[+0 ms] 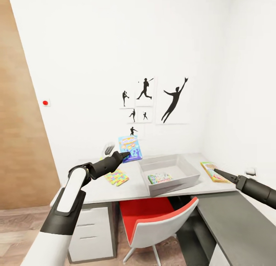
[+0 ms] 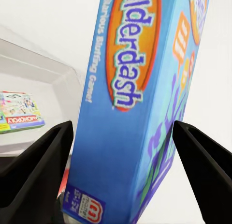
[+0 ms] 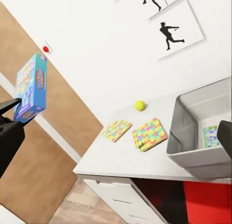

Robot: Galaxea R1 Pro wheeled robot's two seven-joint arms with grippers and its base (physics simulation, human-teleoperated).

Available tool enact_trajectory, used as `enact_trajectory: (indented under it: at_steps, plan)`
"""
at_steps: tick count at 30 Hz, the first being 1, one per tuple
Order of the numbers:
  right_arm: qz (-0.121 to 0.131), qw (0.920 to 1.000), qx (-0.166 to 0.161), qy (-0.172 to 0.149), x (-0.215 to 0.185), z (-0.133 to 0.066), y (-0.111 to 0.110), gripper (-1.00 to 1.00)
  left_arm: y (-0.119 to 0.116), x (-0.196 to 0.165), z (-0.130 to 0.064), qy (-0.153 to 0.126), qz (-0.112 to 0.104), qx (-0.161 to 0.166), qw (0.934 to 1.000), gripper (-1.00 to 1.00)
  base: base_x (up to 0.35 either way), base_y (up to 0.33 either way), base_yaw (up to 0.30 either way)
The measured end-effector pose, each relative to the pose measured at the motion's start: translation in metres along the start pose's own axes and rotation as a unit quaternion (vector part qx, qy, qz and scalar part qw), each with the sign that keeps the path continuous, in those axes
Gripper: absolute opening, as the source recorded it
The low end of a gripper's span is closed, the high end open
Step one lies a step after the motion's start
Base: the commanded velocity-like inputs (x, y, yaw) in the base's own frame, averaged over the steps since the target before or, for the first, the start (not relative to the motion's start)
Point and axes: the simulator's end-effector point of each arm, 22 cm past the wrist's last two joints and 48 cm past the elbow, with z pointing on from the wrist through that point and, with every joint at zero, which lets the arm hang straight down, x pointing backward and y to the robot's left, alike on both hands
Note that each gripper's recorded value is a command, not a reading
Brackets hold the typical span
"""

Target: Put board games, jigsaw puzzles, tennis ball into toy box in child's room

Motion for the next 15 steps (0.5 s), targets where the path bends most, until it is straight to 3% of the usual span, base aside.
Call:
enact_trajectory:
  at_steps: [15]
  plan:
    - [0.000, 1.0000, 0.003, 0.000, 0.0001, 0.0002, -0.0011, 1.00, 0.0057, -0.0097, -0.0001, -0.020, -0.009, -0.007, 0.9997, -1.00, 0.000, 0.000, -0.275]
